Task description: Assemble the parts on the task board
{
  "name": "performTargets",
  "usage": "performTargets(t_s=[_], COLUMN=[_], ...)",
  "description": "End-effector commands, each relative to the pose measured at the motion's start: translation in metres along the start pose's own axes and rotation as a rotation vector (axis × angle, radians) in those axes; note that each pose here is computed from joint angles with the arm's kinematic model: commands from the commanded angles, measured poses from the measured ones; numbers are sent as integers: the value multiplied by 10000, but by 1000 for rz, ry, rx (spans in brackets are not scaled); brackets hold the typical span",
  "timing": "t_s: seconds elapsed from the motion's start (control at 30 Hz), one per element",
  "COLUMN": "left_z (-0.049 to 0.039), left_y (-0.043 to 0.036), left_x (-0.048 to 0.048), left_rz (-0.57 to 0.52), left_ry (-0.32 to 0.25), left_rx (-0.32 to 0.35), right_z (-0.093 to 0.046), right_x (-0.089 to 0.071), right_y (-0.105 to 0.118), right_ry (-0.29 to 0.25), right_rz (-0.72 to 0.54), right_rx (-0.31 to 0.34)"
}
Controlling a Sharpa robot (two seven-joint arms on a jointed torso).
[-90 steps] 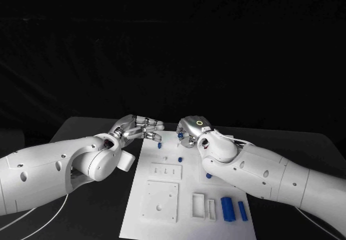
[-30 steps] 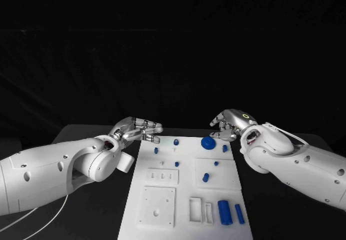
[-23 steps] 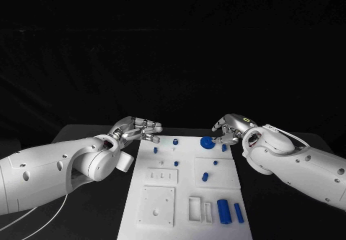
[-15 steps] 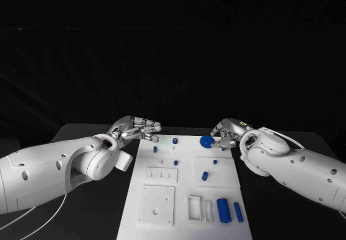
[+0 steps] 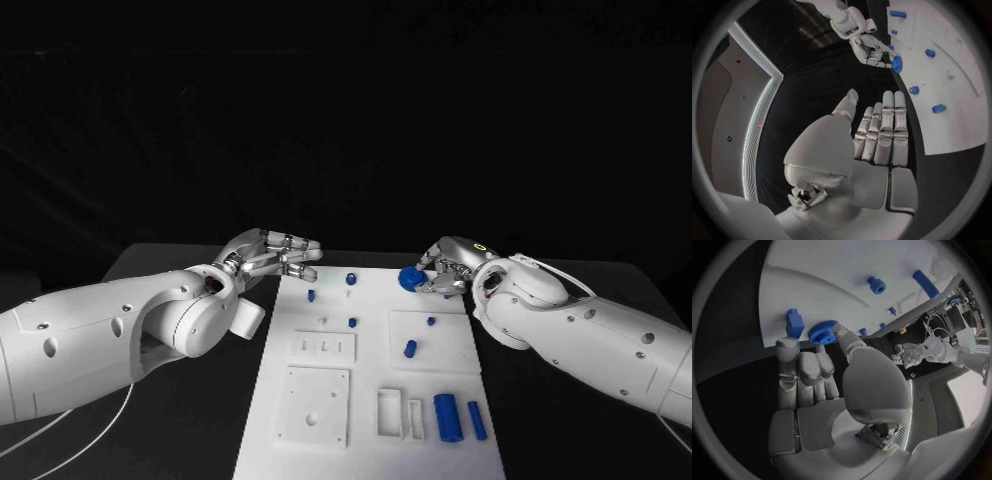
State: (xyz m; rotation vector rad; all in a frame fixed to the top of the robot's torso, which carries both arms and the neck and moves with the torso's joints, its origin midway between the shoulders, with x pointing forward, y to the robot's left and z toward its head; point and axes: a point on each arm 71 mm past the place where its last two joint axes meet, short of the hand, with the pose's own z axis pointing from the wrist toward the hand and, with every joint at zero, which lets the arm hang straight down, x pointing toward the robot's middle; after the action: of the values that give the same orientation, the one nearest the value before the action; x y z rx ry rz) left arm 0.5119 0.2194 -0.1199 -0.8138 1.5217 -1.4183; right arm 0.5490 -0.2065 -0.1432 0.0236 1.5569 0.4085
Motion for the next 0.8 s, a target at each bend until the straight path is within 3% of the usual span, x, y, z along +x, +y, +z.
performTargets(t_s=[0.03,0.5,0.8], left_z=[8,9,12], left_y=[-23,-19,-20], left_x=[22,13,18], left_rz=[-3,-2,0], left_ry=[18,18,19], left_rx=[15,13,13], right_z=[-2,18,48], right_x=[39,-39,-28], right_y=[-2,34,21], right_ry=[4,-24,-10], right_rz=[6,30,29], right_rx=[0,2,15])
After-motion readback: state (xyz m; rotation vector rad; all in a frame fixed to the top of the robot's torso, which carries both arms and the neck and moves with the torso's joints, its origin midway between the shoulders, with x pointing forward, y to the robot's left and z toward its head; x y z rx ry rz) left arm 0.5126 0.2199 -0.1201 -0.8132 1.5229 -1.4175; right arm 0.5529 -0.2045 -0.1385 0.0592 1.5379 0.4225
